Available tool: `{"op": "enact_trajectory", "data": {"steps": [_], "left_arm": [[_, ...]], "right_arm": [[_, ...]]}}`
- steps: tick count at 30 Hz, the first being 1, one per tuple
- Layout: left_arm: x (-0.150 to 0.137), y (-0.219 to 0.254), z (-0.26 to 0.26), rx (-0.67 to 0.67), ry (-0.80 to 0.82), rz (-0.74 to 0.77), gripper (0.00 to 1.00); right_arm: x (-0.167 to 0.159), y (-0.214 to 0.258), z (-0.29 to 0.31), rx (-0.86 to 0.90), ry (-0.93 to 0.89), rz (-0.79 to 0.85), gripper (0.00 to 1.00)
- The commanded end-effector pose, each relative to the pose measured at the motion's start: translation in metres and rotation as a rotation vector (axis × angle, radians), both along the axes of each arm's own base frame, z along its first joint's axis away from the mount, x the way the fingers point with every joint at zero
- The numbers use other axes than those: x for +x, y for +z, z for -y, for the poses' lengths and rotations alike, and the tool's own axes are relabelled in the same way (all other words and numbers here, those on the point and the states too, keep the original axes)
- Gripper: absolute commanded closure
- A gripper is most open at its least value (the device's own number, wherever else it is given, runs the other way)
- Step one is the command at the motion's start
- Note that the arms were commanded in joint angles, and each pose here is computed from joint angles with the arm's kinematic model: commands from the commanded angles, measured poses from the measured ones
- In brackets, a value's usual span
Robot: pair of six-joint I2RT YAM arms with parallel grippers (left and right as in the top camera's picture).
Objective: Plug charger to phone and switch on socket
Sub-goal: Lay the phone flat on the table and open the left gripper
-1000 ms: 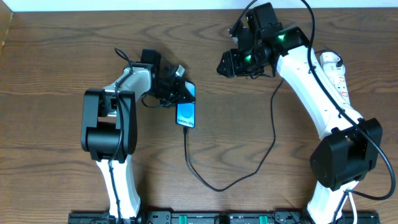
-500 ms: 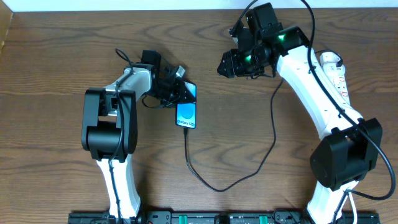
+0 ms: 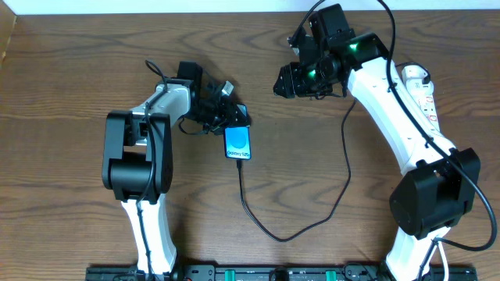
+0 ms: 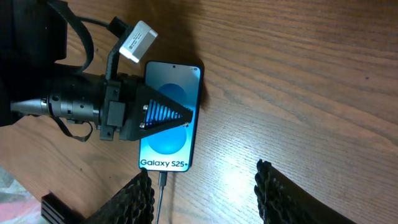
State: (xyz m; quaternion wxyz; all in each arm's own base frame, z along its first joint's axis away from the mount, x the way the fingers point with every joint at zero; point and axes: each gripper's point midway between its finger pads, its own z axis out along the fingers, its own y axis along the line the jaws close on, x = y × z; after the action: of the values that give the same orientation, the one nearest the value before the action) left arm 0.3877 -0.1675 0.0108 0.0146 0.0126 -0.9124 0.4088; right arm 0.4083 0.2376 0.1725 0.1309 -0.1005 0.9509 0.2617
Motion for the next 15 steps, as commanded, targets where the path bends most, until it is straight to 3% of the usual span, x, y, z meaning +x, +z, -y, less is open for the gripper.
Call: {"op": "enact_trajectory", "data": {"steps": [1,15], "left_arm": [[0.002,-0.022,-0.022,0.164,0.007,0.008,0.62],[0.006,-0.029,-0.036,0.27,0.027,0.011,0.48]], "right_arm": [[0.002,0.0,0.0,-0.006,0.008,0.011,0.48],[0.002,0.0,0.001,-0.012,0.006,0.012,0.48]]}}
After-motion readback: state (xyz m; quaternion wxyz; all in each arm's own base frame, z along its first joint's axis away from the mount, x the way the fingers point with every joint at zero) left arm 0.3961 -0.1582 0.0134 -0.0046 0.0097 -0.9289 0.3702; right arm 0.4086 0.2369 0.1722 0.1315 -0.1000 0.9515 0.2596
